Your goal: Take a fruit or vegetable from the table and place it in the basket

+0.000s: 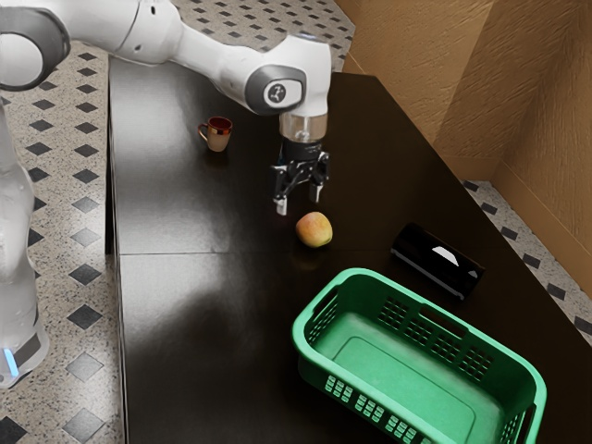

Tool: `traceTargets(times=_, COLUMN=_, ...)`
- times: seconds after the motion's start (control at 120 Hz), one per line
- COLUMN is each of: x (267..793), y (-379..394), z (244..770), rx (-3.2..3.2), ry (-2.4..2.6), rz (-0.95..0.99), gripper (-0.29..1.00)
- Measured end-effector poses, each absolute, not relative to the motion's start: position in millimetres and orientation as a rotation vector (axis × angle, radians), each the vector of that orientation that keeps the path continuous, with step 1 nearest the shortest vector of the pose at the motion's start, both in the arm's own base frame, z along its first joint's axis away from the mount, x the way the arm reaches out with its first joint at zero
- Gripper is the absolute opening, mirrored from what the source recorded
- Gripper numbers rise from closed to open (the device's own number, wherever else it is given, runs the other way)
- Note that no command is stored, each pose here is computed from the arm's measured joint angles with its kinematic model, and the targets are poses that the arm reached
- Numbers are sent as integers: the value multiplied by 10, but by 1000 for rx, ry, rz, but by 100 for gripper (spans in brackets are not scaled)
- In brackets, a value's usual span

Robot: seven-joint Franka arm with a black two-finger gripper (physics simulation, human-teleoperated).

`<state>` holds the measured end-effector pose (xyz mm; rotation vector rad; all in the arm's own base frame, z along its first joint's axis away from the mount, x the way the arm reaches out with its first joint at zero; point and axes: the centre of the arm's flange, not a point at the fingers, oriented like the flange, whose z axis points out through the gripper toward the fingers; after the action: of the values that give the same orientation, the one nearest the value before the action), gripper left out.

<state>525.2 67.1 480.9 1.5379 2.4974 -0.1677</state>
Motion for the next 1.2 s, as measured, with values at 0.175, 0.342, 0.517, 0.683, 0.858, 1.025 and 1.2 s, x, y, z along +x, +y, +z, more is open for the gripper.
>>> traceTargets(times=0.175, x=5331, y=665, z=4767, rx=1530, ry=2514, rz=-158, gripper=70)
traceTargets(times=0.342, x=5409, y=609, z=4715, rx=1528, ry=2516, rz=-148, gripper=70)
traceTargets(times=0.517, x=5520, y=495, z=4720, rx=1536, ry=2499, rz=-126, gripper=70)
traceTargets(times=0.683, x=5552, y=410, z=4691, rx=1534, ry=2493, rz=-132, gripper=70)
traceTargets(times=0.858, x=5532, y=420, z=4673, rx=1501, ry=2497, rz=-152, gripper=70)
traceTargets(times=1.025, x=5496, y=548, z=4647, rx=1461, ry=2518, rz=-158, gripper=70)
traceTargets(times=1.2, x=5495, y=668, z=4618, rx=1429, ry=2538, rz=-156, gripper=70)
